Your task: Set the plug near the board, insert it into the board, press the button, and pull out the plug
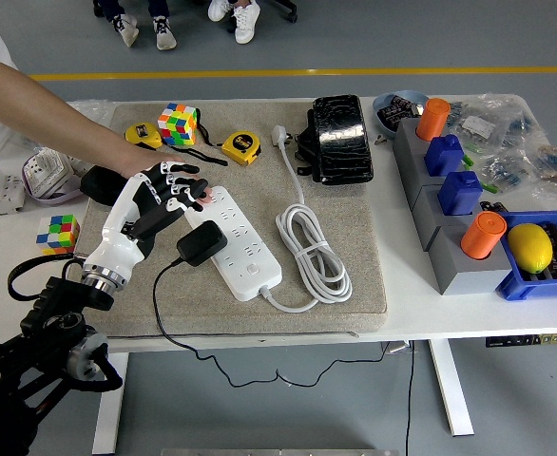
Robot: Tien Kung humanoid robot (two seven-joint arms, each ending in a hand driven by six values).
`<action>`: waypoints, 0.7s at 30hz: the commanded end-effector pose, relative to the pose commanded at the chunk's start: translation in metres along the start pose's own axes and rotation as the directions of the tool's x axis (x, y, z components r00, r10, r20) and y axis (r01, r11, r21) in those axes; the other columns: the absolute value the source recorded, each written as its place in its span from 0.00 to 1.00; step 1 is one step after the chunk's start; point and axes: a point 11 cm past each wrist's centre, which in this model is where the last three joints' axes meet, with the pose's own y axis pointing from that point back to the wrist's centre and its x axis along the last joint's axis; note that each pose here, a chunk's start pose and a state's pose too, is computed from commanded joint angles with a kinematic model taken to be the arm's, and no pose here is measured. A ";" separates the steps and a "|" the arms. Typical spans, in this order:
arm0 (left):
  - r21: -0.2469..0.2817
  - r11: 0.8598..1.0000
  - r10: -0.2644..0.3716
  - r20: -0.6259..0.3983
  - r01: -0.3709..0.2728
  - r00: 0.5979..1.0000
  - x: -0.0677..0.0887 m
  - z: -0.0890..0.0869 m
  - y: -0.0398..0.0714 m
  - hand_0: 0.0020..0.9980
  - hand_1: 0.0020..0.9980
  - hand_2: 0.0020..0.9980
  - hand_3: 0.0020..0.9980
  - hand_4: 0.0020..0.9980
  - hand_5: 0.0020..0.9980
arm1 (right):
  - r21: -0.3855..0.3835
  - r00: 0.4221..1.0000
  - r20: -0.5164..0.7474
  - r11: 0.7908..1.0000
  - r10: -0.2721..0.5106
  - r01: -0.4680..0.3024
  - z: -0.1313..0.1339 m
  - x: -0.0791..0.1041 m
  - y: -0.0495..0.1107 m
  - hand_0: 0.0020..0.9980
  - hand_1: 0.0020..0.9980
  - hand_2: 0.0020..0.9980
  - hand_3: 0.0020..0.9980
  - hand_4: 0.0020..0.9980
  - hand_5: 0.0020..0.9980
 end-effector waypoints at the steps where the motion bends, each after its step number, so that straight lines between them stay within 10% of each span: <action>1: -0.004 1.000 0.005 -0.005 -0.005 1.000 0.001 0.000 0.000 0.43 0.54 0.53 0.54 0.91 0.32 | 0.000 1.000 0.000 1.000 0.001 -0.001 0.000 0.000 0.000 0.48 0.58 0.53 0.51 0.85 0.35; 21: 0.008 1.000 0.016 -0.014 -0.016 1.000 0.004 -0.001 0.000 0.46 0.57 0.54 0.55 0.91 0.36 | 0.000 1.000 -0.007 1.000 0.001 -0.001 0.000 0.001 0.000 0.48 0.58 0.53 0.51 0.85 0.35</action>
